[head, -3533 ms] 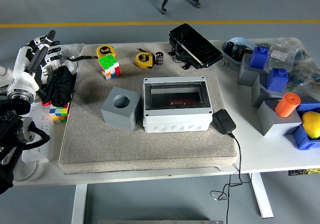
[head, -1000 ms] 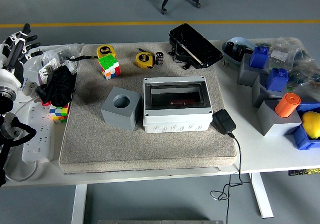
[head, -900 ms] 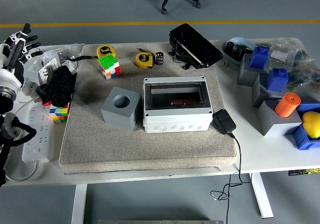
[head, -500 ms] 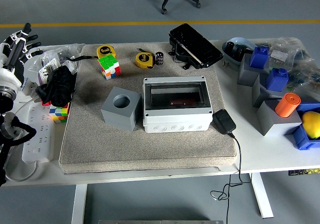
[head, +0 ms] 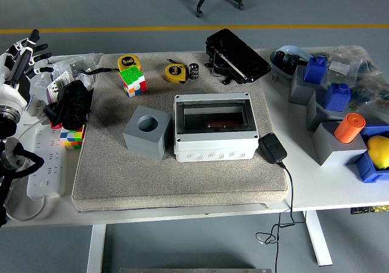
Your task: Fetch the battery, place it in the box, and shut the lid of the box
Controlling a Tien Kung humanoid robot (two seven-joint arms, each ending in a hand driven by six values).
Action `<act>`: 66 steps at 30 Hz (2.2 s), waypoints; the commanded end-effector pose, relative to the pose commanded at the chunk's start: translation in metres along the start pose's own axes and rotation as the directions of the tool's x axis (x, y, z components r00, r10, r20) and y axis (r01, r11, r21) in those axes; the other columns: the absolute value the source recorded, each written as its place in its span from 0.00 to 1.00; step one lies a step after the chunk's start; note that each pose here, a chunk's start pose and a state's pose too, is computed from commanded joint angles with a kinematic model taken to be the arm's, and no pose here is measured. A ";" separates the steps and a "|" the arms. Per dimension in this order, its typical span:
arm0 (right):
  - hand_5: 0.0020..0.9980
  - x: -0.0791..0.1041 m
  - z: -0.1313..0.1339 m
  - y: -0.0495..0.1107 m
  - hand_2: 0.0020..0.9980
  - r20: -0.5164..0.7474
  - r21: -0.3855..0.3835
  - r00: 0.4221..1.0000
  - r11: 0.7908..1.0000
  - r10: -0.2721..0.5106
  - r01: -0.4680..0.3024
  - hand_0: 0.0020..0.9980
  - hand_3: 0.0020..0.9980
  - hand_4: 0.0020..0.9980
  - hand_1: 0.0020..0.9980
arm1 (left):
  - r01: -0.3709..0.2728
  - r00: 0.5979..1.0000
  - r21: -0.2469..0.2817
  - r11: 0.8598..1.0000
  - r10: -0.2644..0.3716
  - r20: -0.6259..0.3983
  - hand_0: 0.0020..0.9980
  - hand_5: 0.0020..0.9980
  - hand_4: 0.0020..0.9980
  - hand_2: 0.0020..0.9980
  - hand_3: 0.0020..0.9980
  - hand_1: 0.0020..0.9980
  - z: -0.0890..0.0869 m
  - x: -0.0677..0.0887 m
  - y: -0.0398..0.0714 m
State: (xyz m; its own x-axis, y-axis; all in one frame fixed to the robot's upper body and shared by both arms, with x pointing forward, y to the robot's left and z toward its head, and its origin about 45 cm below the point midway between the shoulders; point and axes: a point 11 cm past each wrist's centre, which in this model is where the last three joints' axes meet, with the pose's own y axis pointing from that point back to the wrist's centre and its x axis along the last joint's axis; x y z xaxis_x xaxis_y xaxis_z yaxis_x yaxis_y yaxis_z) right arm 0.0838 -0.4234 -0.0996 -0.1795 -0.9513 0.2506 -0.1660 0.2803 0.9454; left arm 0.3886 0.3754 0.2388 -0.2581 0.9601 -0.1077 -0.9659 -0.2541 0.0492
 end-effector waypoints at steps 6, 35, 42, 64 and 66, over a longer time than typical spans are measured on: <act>0.49 0.001 0.000 0.000 0.67 0.000 0.000 1.000 1.000 0.002 -0.002 0.57 0.58 0.94 0.64 | 0.005 1.000 -0.003 1.000 -0.005 0.000 0.32 0.57 1.00 0.60 0.64 0.57 0.001 -0.002 0.000; 0.49 0.002 0.005 0.000 0.67 0.004 -0.007 1.000 1.000 0.004 -0.004 0.57 0.58 0.94 0.64 | 0.002 1.000 0.001 1.000 -0.002 -0.013 0.53 0.57 1.00 0.60 0.63 0.58 -0.002 -0.001 0.001; 0.49 0.000 0.003 0.000 0.67 0.004 -0.003 1.000 1.000 0.002 -0.002 0.57 0.58 0.94 0.64 | 0.000 1.000 -0.002 1.000 0.000 -0.014 0.47 0.57 1.00 0.60 0.63 0.58 -0.001 0.000 0.001; 0.48 0.000 0.000 0.000 0.67 0.008 0.000 1.000 1.000 0.001 -0.001 0.57 0.58 0.94 0.64 | 0.003 1.000 -0.012 1.000 -0.003 -0.021 0.47 0.57 1.00 0.60 0.63 0.58 0.003 -0.001 -0.001; 0.48 0.001 0.000 0.000 0.67 0.009 0.001 1.000 1.000 0.002 -0.002 0.57 0.58 0.94 0.64 | 0.006 1.000 -0.012 1.000 -0.006 -0.023 0.47 0.57 1.00 0.60 0.63 0.58 0.003 -0.002 -0.001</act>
State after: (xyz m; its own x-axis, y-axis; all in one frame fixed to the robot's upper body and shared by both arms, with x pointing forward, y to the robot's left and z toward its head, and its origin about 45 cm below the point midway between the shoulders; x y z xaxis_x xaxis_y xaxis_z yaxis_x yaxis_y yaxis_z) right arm 0.0839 -0.4246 -0.0993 -0.1884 -0.9495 0.2510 -0.1663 0.2827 0.9447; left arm 0.3900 0.3745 0.2421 -0.2526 0.9587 -0.1305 -0.9676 -0.2500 0.0362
